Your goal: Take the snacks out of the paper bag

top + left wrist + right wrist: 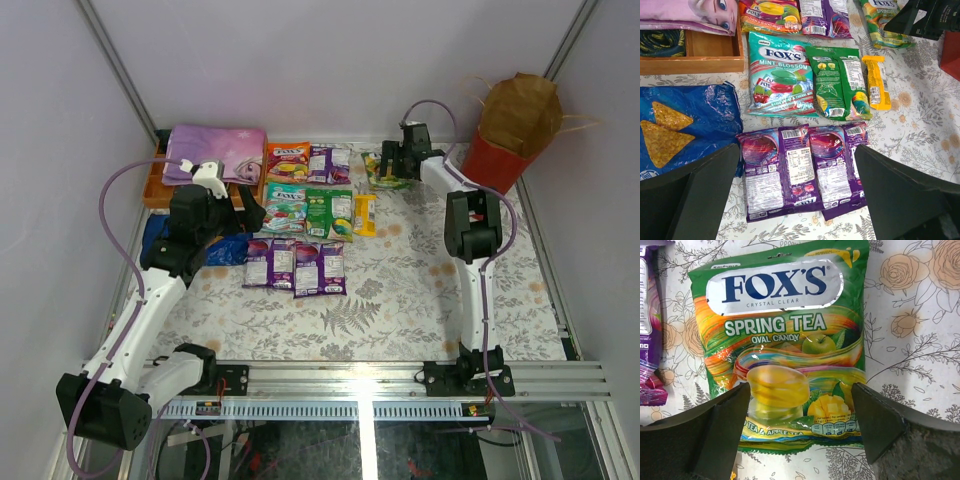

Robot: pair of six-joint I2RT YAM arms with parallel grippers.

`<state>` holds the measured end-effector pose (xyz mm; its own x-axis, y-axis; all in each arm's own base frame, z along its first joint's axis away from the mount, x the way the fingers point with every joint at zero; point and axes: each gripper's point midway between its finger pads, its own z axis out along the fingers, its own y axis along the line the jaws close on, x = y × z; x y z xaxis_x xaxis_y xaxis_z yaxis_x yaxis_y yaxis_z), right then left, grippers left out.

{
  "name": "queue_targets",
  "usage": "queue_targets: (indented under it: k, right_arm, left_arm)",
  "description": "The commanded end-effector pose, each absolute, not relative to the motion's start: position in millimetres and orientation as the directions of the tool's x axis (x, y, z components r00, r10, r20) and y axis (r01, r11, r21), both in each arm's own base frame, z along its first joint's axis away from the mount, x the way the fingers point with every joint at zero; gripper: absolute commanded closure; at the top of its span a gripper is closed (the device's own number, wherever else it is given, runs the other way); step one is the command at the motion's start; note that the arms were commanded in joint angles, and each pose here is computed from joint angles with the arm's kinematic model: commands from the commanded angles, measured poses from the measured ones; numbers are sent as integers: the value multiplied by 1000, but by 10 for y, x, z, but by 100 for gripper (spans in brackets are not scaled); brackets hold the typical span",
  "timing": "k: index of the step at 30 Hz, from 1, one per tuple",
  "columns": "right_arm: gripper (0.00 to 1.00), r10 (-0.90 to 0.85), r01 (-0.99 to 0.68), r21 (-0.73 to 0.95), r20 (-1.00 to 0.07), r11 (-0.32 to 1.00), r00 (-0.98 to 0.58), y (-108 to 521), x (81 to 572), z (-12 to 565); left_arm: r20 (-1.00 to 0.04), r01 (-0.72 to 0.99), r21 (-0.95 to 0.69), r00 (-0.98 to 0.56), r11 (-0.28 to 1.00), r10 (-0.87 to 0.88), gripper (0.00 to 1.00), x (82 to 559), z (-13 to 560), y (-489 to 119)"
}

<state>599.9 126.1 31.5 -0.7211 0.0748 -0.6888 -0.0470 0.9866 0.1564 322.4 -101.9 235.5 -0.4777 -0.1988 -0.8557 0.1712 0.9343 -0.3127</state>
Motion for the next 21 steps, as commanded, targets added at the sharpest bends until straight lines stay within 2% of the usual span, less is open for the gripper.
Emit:
queue_targets:
  k: [1, 8, 21]
  right_arm:
    - [12, 139, -36, 225, -711, 974, -689, 1324, 6006, 479]
    - [14, 224, -5, 315, -687, 949, -692, 1451, 6030, 370]
    - [14, 277, -9, 384, -682, 923, -677, 1839, 6170, 451]
  left_arm:
    - [-876, 199, -301, -444, 933, -187, 0, 3253, 2503, -1019]
    - [-875, 205, -303, -447, 931, -187, 0, 3252, 2496, -1032]
    - [-871, 210, -307, -455, 928, -185, 0, 3240, 2477, -1043]
